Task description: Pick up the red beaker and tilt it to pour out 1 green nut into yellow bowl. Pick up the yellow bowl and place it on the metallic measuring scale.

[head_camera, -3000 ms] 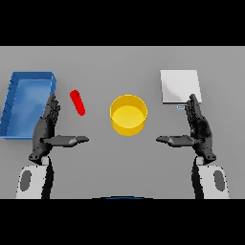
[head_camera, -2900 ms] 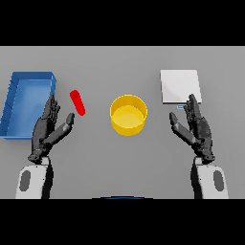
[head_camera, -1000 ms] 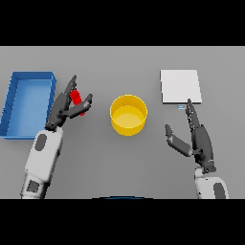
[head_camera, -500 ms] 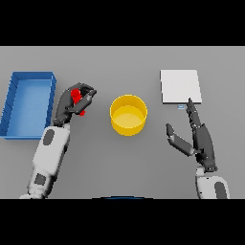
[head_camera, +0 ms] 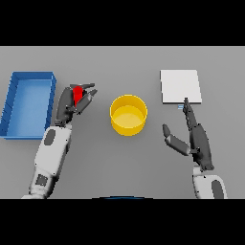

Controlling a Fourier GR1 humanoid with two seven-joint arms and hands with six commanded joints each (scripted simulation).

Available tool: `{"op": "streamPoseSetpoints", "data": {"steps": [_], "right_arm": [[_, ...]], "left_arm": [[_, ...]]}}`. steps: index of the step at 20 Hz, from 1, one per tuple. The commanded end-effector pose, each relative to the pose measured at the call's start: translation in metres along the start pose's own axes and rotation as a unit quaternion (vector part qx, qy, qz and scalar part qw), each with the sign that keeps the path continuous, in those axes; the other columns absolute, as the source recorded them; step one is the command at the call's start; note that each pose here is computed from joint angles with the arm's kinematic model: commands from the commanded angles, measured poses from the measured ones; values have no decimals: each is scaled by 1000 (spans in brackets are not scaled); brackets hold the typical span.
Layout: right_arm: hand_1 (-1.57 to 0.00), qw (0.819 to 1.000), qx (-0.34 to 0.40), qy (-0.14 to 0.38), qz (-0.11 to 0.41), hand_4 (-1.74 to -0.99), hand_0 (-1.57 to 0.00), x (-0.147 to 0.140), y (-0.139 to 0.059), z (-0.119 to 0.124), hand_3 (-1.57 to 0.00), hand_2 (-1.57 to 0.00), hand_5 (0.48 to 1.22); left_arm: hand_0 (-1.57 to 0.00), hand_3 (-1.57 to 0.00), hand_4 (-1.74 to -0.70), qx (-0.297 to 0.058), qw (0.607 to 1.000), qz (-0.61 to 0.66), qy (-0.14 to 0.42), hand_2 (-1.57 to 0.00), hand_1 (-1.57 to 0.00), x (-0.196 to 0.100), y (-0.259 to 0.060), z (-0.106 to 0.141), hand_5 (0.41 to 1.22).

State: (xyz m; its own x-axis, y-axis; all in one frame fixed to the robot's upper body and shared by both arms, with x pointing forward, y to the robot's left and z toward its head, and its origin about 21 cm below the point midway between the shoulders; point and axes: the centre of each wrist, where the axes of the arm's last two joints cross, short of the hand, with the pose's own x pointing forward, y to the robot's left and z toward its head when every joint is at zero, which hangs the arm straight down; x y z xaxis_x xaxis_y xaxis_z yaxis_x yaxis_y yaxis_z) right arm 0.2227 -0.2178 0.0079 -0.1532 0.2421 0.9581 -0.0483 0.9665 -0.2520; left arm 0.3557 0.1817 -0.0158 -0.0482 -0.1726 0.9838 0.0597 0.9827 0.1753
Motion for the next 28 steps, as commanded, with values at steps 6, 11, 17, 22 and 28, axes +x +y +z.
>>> {"op": "streamPoseSetpoints", "data": {"steps": [6,11,17,22,28], "right_arm": [[1,1000,-2,-8,12,-1245,1,3,4,3,1,1,673],[1,1000,1,-6,26,-1243,1,6,4,3,1,1,694],[1,1000,5,4,27,-1251,1,8,3,5,1,1,714],[1,1000,4,-2,21,-1267,1,8,2,6,1,1,721],[1,1000,-1,-10,18,-1262,1,9,3,4,1,1,705]], "left_arm": [[-1551,-1552,-1721,-4,997,-58,-48,-1552,-1551,42,6,-10,1101],[-1563,-1563,-1733,-86,971,-213,-62,-1563,-1563,75,1,-13,1119],[-1566,-1566,-1736,-126,941,-308,-66,-1566,-1566,82,-3,-16,1112],[-1569,-1569,-1739,-172,839,-503,-115,-1569,-1569,103,-23,-27,1152],[-1571,-1571,-1647,-239,710,-645,-152,-1571,-1571,118,-42,-47,1203]]}}
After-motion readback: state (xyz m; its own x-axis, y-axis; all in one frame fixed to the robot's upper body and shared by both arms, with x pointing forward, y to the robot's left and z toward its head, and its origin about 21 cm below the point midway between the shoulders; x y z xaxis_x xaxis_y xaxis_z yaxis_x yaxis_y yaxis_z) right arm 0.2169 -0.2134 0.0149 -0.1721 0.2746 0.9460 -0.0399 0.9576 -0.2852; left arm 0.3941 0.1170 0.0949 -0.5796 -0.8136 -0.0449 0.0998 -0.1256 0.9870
